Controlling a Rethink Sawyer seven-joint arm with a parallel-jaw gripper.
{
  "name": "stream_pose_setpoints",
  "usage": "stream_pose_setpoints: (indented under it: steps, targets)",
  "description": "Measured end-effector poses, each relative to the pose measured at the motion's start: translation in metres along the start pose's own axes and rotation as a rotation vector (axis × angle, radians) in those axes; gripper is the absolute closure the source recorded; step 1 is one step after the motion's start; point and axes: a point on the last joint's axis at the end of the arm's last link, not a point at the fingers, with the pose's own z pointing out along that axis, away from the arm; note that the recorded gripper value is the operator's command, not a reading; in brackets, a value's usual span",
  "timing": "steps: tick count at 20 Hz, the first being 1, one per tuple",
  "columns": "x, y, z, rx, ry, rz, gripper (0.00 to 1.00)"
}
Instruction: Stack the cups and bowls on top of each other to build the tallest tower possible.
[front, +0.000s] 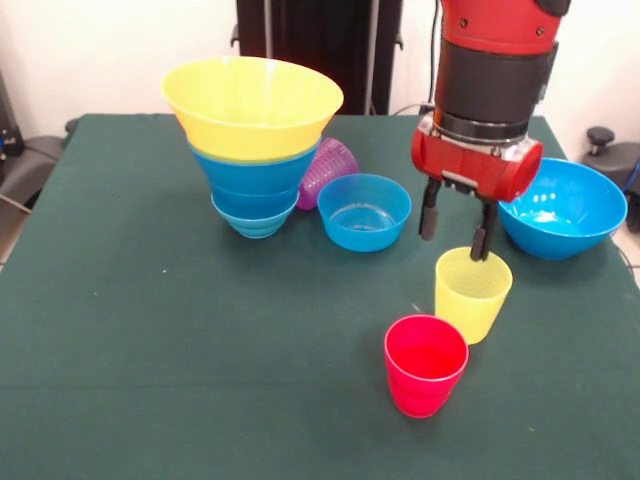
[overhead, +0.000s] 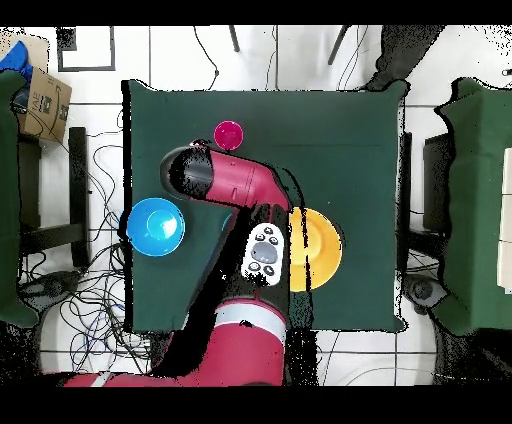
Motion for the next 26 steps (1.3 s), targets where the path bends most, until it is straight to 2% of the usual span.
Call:
stream_pose_setpoints:
  steps: [9, 15, 26]
  targets:
    - [-0.009, -0.012, -0.018, -0.018, 0.012, 0.036, 0.00]
    - [-0.011, -0.015, -0.012, -0.024, 0.028, 0.046, 0.00]
    - [-0.001, -0.023, 0.005, 0.001, 0.043, 0.003, 0.00]
